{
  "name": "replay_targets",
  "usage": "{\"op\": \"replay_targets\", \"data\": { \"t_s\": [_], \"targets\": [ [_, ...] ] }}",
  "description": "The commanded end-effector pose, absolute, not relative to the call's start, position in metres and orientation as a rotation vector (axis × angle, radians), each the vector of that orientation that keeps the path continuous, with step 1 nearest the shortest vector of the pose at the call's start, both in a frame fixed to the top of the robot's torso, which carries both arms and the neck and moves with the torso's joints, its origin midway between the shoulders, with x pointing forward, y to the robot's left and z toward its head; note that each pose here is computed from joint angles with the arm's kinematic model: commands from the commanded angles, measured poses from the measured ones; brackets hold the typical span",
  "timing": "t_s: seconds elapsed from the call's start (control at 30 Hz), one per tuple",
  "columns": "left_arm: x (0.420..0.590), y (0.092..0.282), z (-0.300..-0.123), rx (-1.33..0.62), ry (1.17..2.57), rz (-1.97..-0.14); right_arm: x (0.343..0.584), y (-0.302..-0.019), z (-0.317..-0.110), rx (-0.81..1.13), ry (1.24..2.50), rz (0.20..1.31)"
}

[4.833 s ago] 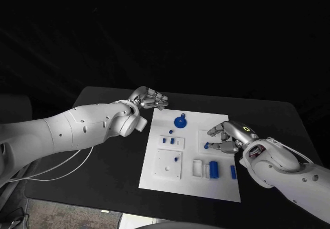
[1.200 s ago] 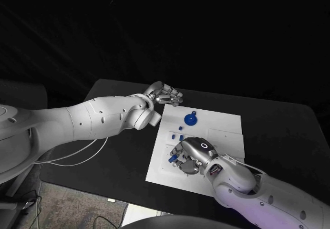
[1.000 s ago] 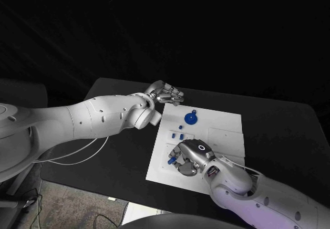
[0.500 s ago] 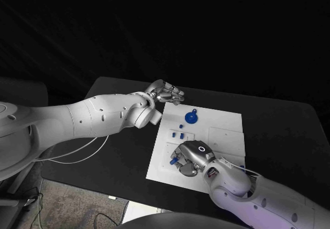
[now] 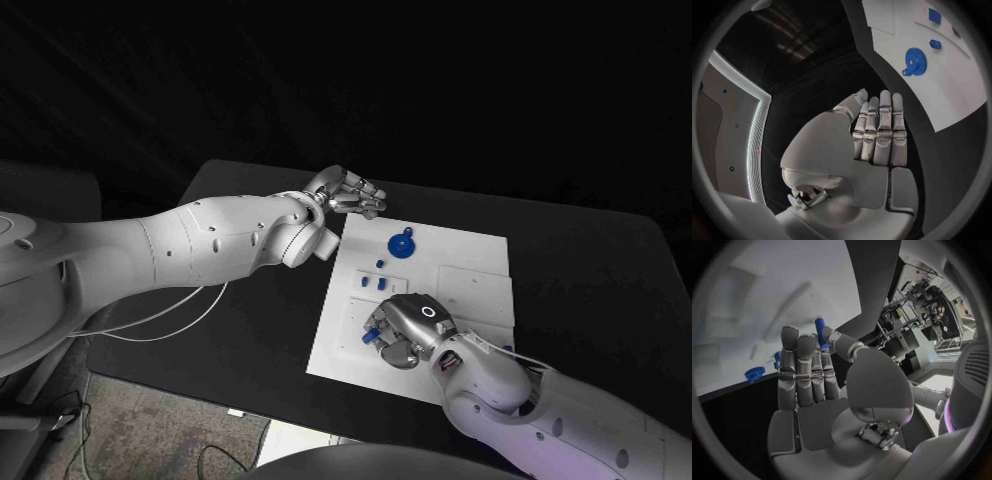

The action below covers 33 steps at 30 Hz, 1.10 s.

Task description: Assemble the parts on the task board

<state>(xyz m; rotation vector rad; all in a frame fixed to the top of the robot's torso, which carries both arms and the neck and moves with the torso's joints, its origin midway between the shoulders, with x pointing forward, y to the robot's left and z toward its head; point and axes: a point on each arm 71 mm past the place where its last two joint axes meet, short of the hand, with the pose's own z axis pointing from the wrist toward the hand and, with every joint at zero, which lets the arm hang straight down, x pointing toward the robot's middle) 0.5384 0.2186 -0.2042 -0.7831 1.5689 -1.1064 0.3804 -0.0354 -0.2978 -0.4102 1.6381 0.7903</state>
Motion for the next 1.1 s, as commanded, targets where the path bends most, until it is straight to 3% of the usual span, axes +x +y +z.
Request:
{"op": "replay_targets", "data": {
  "t_s": [0.03, 1.1],
  "targets": [
    [0.538, 0.2165, -0.2038, -0.782, 1.576, -1.124, 0.3799, -0.0363, -0.298, -0.424, 1.632, 0.771],
    [0.5379, 0.216, -0.204, -0.782, 1.58, -1.125, 0.38, -0.0296, -0.3065, -0.475, 1.682, 0.739]
  ]
}}
